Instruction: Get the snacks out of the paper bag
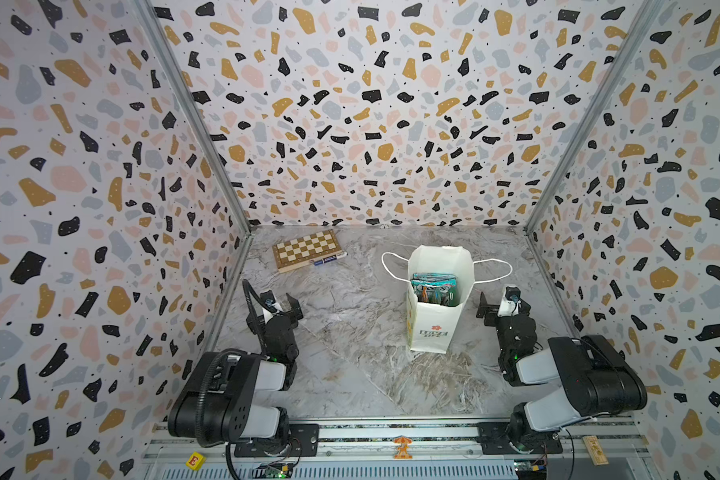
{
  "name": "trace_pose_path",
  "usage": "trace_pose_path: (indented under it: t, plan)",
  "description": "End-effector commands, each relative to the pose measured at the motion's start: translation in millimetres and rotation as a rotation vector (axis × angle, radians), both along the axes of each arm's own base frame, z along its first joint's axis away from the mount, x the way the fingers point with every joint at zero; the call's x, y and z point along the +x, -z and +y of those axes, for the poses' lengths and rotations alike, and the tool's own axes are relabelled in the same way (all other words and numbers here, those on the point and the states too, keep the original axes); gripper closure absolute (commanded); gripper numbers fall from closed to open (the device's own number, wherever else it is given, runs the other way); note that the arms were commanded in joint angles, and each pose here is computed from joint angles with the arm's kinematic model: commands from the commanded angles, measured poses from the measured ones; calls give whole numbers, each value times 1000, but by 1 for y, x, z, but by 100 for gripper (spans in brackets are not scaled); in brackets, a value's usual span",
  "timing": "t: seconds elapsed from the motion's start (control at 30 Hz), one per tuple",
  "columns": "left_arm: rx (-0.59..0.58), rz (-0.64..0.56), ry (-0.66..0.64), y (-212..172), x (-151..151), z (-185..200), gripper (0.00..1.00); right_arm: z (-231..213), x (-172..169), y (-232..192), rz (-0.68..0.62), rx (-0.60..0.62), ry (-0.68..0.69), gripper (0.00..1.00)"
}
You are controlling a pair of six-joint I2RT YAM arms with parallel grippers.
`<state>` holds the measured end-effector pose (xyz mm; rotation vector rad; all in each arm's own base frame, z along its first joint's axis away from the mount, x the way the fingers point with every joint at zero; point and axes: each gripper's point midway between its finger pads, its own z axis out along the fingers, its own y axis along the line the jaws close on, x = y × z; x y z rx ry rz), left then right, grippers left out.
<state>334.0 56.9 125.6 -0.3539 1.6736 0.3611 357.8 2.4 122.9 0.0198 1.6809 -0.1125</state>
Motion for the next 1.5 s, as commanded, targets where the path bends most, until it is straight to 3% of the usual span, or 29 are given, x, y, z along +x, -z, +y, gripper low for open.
trace_pose_path:
  t: [0.0,0.8,1.07,1.2,1.33,1.47]
  plan:
    - [-7,-49,-16,-12,1,1,0,0,4,-9,-30,7,6,1]
    - [-5,-55,-18,-13,1,1,0,0,3,-10,-34,-1,19,1]
    - [-47,-64,-148,-32,-10,19,0,-4,-1,-23,-61,-1,50,1]
    - [-146,-38,-207,-50,-5,23,0,-6,5,-35,-18,-27,107,1]
    - [-320,-8,-52,-74,21,-7,0,-8,9,-43,58,84,159,1]
    - [-560,-25,329,-118,52,-79,0,15,11,-41,144,224,53,1]
